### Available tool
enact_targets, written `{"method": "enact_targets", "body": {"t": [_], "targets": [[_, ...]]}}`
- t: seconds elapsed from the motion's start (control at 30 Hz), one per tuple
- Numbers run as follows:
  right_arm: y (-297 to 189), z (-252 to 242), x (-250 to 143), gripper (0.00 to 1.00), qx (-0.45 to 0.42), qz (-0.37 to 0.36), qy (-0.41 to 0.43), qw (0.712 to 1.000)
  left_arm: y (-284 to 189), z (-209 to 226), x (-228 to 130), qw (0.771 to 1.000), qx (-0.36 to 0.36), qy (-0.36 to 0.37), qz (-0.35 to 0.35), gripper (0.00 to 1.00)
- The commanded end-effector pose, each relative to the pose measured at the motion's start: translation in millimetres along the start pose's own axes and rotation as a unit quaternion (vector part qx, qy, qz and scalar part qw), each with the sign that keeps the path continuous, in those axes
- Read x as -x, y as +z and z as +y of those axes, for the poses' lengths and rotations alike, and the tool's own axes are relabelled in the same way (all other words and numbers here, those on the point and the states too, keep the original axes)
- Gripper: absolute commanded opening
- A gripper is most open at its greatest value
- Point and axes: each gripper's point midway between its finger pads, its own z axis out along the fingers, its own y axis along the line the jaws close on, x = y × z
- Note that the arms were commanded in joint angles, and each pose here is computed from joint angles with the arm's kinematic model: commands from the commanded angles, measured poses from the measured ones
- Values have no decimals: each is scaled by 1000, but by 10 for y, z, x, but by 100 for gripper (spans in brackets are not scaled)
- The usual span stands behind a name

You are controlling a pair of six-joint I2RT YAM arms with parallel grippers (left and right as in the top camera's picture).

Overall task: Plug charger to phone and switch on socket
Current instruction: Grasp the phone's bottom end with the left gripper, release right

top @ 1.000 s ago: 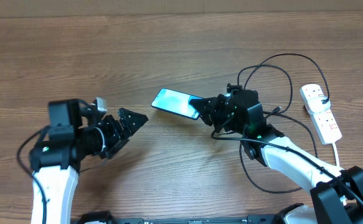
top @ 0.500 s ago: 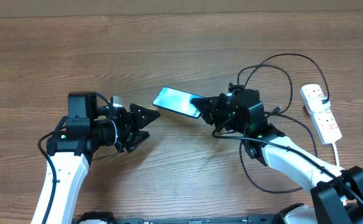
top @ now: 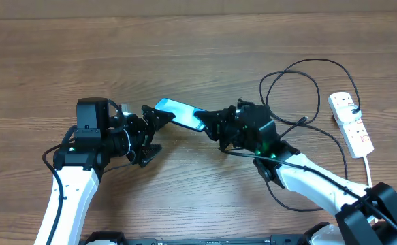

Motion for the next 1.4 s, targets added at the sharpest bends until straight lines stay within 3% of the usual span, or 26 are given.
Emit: {"method": "enact_targets", "body": {"t": [0.0,0.1,0.27,0.63,0.77,1.03,1.37], "targets": [[21,202,-156,4,30,18,32,999,8,53,100,999,16,-34,-32,100],[32,186,-196,4,28,22,40,999,3,44,170,997,15,-53,-51,93],[49,162,-265,4,24,30,54,998,-6,-112,264,996,-14,-47,-69,60],[87,116,-467,4,14,53,104,993,72,-92,259,994,0,-58,-90,57],[90,108,-489,4,12,57,116,992,79,-84,284,993,3,-65,-102,43],[83,96,-547,4,4,73,142,987,67,-139,342,991,-7,-67,-116,29],[60,164,-661,4,9,105,150,983,59,-124,377,990,-4,-67,-126,22]]}}
